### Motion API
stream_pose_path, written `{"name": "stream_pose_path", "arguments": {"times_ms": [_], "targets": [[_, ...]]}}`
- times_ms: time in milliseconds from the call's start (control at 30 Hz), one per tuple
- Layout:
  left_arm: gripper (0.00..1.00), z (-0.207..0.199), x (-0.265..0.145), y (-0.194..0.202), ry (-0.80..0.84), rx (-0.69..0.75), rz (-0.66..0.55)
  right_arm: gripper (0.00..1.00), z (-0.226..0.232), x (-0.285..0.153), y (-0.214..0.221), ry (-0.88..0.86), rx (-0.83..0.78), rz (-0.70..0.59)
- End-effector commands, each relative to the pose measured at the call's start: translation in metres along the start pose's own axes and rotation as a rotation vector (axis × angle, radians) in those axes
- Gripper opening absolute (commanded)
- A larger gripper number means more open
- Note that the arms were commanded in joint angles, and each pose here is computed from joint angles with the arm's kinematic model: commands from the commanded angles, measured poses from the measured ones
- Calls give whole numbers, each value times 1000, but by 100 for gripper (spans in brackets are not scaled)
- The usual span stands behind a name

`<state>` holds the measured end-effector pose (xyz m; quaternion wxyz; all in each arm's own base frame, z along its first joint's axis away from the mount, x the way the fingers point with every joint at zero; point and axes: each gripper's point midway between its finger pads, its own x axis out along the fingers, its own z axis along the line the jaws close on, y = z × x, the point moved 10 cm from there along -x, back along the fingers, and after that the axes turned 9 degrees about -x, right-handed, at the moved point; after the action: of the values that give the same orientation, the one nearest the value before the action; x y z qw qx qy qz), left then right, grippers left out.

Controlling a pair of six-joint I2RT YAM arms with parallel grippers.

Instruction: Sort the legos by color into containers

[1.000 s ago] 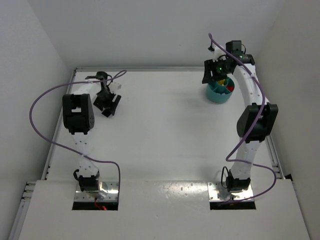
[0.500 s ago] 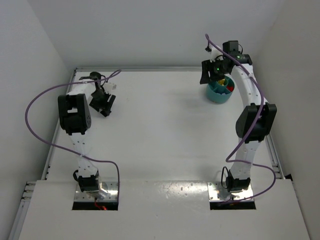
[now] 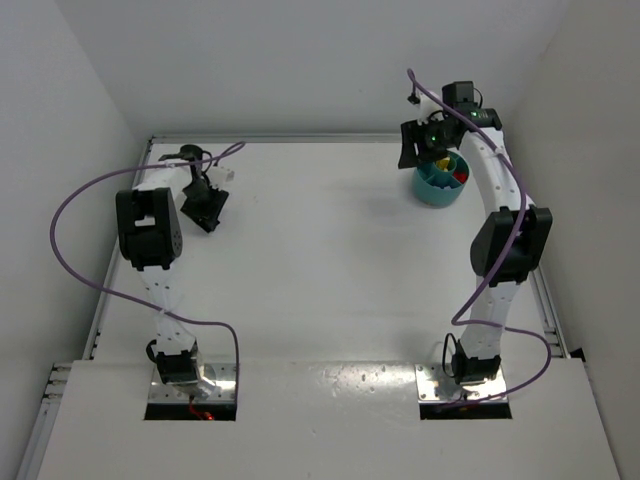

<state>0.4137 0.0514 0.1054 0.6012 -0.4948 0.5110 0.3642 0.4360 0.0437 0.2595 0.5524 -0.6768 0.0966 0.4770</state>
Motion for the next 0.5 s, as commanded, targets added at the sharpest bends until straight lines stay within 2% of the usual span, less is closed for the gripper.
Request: {"name": "stream_pose_path", "arguments": {"times_ms": [0,33,200,400,467], "targets": [[34,-18,36,27,133,4,144,56,-2,5,-7,5,-14,-21],[28,-20,34,28,149,2,138,56,-2,5,-7,5,-14,-21],[26,-27,23,29,207,14,69,56,8,8,-7,-21,-18,-23],[26,-42,-29,18,262,73,-166,56,28,6,-6,-193,64,-99],[26,-51,-41,20,296,91,-205,56,34,11,1,-258,111,-102]]}}
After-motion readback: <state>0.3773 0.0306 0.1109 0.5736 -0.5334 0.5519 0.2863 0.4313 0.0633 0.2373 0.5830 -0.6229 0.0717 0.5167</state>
